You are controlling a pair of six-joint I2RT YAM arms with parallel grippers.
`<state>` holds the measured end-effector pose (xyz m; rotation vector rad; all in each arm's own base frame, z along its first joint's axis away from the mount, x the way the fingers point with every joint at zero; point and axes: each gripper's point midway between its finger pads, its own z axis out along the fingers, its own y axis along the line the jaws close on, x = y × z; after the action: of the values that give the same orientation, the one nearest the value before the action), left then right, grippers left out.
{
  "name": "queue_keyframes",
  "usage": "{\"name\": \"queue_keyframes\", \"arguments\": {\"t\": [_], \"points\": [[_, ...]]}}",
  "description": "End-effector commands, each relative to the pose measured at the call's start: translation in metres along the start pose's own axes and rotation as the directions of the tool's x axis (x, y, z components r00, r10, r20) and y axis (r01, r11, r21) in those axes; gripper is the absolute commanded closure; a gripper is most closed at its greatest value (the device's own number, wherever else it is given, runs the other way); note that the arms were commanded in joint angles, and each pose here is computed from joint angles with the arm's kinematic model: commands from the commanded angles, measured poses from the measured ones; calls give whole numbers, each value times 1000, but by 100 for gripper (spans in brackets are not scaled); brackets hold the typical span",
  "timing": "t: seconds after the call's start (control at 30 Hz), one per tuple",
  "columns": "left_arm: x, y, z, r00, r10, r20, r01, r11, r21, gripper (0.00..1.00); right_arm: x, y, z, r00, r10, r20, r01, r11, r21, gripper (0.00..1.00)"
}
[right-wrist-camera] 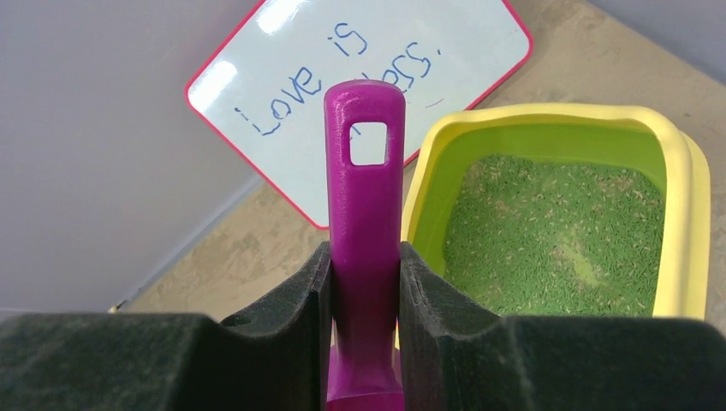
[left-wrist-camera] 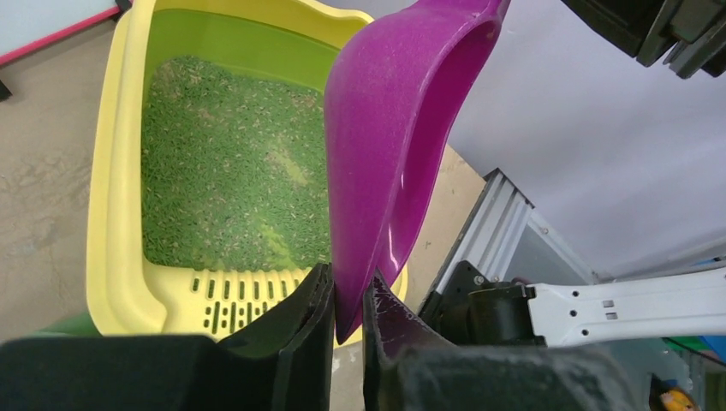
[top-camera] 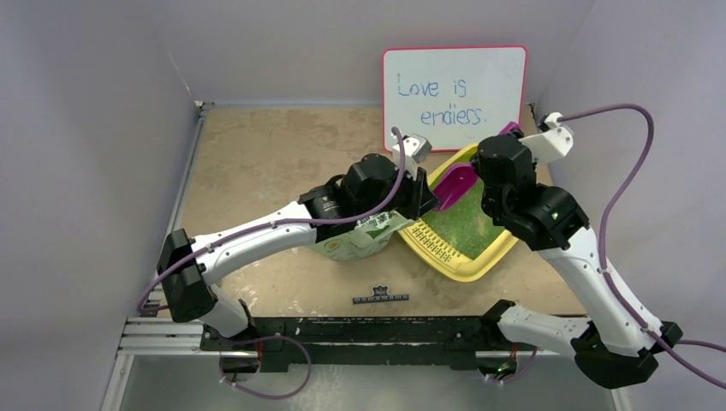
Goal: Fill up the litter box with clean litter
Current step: Pick up the spatula from the center of the board.
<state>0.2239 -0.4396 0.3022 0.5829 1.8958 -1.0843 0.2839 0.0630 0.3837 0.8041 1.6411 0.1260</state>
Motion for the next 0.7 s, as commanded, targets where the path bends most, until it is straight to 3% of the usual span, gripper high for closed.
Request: {"name": "queue_keyframes", "arguments": {"t": [0.0,0.1,0.23,0.3,0.37,0.5,0.6,0.67], "points": [[-39,-24,-6,992,22,121,-31,997,71,98,-9,7,-6,995,102,8,-102,993,-53,99],[-46,-26,-17,988,55,145,-66,995,72,100,-2,17,-9,998,54,-12,-56,984,-167,82],[-56,-15,-40,982,148,119,-149,989,1,100,5,49,-38,991,-132,1,115,861,-495,18],[-58,-4,-54,980,183,83,-182,983,-20,100,6,47,-48,979,-202,-4,169,826,-537,7],[-64,12,-67,982,180,52,-179,984,-19,100,5,44,-57,963,-269,3,223,793,-568,2],[-70,43,-101,973,229,-30,-230,972,-36,100,-1,45,-70,924,-382,12,310,731,-609,1],[-71,54,-122,948,288,-135,-297,953,-54,100,5,51,-71,892,-451,-31,339,713,-613,1],[-63,75,-132,935,264,-236,-282,958,-46,100,15,67,-74,869,-493,-48,338,662,-669,1]]}}
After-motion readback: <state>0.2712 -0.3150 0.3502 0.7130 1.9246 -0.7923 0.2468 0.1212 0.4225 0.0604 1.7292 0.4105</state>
